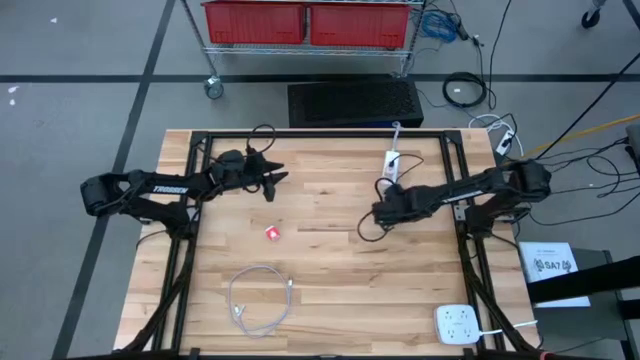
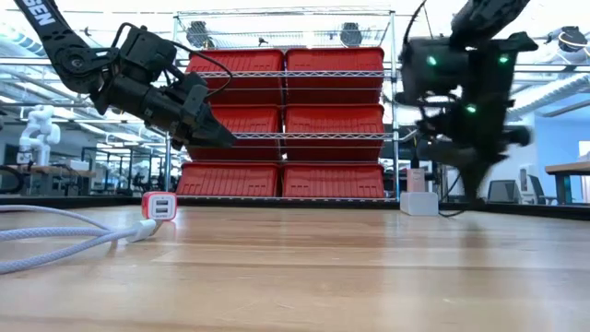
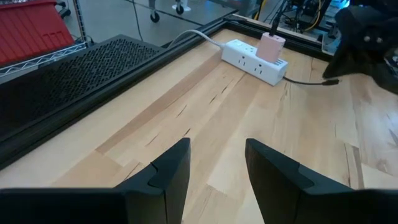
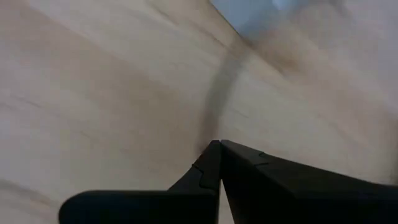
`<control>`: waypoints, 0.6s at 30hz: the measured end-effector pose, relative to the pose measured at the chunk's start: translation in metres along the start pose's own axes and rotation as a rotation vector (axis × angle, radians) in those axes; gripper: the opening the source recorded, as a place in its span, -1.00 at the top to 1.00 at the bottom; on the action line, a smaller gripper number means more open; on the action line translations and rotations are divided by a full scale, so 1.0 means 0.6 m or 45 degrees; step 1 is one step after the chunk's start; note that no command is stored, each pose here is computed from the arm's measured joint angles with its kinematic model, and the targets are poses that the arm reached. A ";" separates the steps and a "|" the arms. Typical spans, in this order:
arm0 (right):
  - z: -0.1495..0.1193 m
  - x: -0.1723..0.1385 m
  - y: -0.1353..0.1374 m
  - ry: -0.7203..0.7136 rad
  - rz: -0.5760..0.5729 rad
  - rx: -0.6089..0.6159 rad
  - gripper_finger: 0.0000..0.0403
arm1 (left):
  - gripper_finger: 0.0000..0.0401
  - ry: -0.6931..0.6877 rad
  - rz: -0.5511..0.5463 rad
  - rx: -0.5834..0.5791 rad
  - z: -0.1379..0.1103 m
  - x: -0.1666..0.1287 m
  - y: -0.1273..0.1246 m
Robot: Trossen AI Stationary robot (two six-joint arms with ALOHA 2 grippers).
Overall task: Insert USB
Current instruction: Move the top middle white outlet extension to the top right of the table
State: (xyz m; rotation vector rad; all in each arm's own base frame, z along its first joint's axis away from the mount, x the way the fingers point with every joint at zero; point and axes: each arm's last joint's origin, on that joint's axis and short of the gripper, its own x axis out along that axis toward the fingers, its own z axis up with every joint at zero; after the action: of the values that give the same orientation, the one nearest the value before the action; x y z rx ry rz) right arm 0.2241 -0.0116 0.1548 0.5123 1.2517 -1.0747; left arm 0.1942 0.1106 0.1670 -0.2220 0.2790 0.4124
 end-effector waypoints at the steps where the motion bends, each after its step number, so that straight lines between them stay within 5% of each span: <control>1: -0.005 0.000 -0.008 0.044 -0.052 0.022 1.00 | 0.20 0.000 0.000 0.002 0.000 0.000 0.000; 8: -0.023 -0.048 -0.057 0.023 -0.269 0.163 1.00 | 0.20 0.008 0.001 0.000 -0.001 0.000 0.000; 14: -0.011 -0.075 -0.016 -0.246 0.276 0.103 0.98 | 0.20 0.007 0.000 0.000 -0.001 0.000 0.000; 18: -0.015 -0.053 -0.010 -0.218 0.259 0.098 0.77 | 0.20 0.012 -0.029 -0.001 -0.001 0.000 -0.001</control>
State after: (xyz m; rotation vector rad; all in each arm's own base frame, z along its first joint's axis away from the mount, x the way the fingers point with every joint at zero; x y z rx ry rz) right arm 0.2160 0.0043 0.1832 0.5809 0.9886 -0.9757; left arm 0.1944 0.1098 0.1664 -0.2279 0.2851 0.3894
